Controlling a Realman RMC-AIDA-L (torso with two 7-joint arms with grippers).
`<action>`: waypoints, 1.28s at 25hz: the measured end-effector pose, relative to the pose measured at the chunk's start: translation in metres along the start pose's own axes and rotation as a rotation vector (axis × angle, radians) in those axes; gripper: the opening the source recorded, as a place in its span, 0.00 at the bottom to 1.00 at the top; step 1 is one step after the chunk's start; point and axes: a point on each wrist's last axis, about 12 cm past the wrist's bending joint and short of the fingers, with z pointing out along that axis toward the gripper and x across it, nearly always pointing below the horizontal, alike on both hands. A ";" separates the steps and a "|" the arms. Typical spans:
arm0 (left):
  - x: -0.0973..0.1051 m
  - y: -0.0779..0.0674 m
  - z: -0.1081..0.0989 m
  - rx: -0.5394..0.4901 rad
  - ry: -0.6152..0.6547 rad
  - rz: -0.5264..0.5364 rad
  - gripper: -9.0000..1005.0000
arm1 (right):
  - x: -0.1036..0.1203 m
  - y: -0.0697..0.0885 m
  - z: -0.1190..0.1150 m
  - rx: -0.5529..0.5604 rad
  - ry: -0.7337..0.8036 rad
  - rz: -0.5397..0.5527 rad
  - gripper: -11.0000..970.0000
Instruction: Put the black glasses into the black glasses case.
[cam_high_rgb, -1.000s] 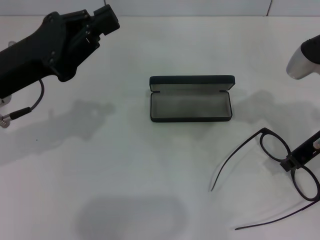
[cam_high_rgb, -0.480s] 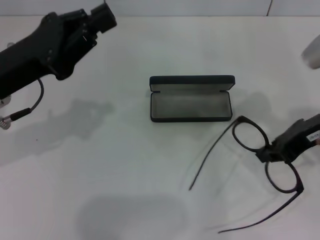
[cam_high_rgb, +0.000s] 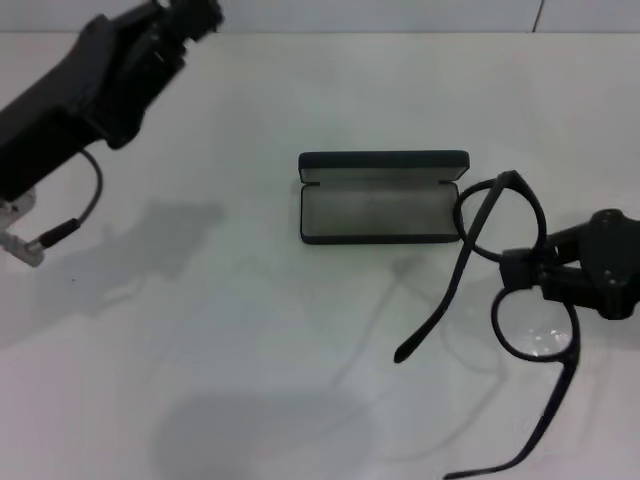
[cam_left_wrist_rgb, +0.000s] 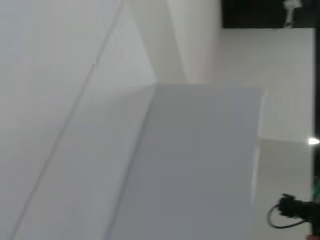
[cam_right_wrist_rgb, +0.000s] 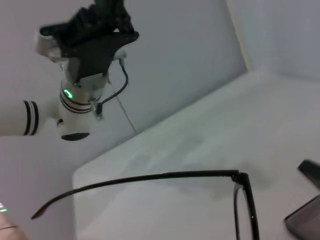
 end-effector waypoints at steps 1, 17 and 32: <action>0.004 -0.004 0.008 0.062 0.010 -0.020 0.07 | 0.004 -0.002 0.002 0.019 -0.019 -0.031 0.11; 0.027 -0.015 0.054 0.310 0.139 -0.201 0.06 | -0.023 -0.010 0.046 0.038 -0.124 -0.275 0.11; 0.042 -0.019 0.052 0.318 0.198 -0.243 0.06 | -0.043 -0.001 0.043 -0.032 -0.262 -0.347 0.11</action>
